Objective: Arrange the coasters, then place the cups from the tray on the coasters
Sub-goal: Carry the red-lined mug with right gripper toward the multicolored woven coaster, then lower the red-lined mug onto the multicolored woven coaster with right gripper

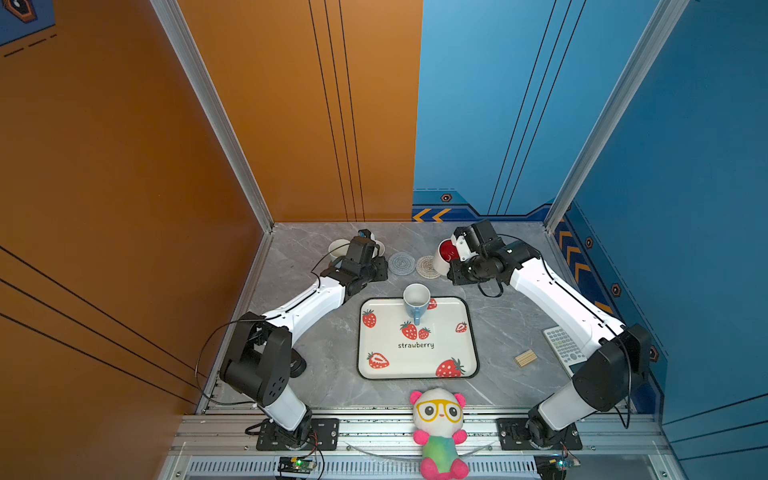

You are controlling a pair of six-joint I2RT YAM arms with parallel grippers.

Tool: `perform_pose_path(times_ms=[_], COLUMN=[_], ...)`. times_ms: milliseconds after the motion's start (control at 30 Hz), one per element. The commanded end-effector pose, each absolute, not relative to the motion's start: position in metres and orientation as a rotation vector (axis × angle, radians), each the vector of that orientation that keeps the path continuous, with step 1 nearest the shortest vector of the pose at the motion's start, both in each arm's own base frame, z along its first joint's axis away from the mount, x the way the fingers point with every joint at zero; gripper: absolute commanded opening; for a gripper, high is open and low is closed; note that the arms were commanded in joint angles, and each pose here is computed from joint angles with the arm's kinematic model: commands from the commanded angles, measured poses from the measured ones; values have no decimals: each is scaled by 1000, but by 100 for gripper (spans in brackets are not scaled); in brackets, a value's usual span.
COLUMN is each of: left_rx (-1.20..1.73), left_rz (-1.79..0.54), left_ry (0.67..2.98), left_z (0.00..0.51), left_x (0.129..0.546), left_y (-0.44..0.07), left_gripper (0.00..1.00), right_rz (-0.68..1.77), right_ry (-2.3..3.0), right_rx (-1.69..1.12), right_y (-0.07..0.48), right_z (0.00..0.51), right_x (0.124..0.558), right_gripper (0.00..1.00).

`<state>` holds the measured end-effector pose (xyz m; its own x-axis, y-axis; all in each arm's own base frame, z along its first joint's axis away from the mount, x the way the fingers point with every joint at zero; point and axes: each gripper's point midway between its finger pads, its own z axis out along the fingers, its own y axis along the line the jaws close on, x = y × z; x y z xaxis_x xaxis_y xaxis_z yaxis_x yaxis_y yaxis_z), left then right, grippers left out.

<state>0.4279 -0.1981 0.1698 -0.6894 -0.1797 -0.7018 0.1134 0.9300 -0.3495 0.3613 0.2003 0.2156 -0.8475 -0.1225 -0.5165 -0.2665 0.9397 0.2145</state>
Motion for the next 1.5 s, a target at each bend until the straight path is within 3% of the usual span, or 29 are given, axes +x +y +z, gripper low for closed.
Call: perform_pose_path(times_ms=[0, 700, 1467], left_rx=[-56, -82, -105], left_rz=[-499, -490, -472], left_ry=[2283, 2309, 2334], left_z=[169, 158, 149], left_x=[432, 436, 441], left_y=[-200, -189, -183], left_gripper=[45, 45, 45], right_rz=[426, 461, 404], right_ry=[2492, 2525, 2641], right_rx=[-314, -307, -342], right_y=[209, 227, 232], right_z=[240, 197, 134], right_x=[380, 465, 488], right_gripper=[0, 0, 0])
